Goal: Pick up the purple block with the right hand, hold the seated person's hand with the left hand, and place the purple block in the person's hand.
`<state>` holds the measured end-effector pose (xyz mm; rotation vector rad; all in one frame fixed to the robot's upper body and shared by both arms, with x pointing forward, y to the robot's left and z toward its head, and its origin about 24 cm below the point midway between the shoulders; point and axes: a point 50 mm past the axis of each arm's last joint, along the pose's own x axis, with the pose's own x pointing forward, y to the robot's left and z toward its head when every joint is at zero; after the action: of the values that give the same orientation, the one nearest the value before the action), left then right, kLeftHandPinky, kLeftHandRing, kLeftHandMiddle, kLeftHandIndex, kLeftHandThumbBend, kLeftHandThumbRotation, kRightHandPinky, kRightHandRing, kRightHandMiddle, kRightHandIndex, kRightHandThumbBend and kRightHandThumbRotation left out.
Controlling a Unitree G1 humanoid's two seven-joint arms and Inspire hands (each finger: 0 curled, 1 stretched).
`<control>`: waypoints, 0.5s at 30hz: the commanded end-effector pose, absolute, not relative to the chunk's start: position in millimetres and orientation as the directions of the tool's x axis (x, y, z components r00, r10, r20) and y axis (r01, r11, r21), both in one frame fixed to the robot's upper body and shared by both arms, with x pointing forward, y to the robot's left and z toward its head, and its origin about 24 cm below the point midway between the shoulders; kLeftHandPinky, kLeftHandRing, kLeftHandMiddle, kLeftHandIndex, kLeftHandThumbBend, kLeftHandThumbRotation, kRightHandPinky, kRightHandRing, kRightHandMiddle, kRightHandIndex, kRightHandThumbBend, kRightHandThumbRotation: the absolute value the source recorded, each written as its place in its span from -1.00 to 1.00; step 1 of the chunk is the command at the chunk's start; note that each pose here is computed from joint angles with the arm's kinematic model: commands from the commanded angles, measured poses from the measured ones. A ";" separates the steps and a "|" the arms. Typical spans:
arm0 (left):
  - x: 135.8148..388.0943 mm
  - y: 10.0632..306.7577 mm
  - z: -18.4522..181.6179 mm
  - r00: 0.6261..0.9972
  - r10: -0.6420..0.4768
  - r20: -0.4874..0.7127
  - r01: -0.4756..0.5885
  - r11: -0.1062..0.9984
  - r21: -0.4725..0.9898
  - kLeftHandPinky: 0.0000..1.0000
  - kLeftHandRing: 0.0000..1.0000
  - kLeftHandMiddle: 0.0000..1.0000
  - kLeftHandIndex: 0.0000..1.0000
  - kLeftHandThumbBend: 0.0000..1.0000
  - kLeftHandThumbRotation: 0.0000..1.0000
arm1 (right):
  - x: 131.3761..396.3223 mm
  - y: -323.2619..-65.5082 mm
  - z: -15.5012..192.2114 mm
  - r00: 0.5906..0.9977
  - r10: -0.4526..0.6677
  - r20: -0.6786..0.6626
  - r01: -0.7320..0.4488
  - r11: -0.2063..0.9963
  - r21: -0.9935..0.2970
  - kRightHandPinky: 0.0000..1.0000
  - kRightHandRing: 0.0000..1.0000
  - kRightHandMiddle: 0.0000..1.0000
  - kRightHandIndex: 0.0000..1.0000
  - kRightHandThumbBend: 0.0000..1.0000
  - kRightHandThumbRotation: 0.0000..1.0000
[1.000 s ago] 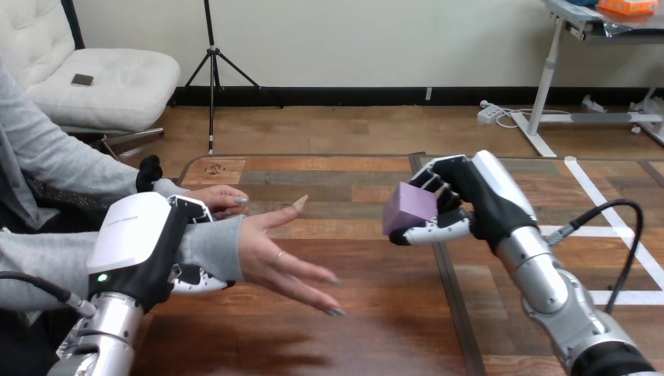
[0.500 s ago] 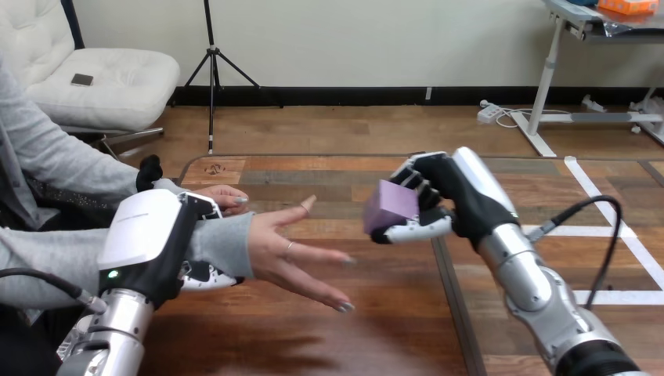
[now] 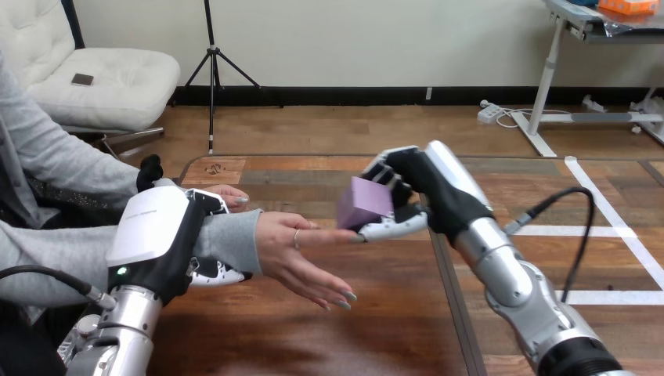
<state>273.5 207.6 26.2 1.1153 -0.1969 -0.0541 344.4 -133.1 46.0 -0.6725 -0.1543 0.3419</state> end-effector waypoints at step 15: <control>298.2 172.1 61.8 0.921 -0.223 0.319 -0.166 0.515 0.841 -0.65 -0.54 -0.43 -0.40 0.52 -1.00 | 353.6 -91.6 95.2 0.860 0.477 0.182 -0.272 0.730 -0.627 -0.32 -0.27 -0.19 -0.14 0.54 -1.00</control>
<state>275.6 201.9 26.3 1.1169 -0.2095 -0.0598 344.6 -110.0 59.3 -0.6469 -0.2134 0.4104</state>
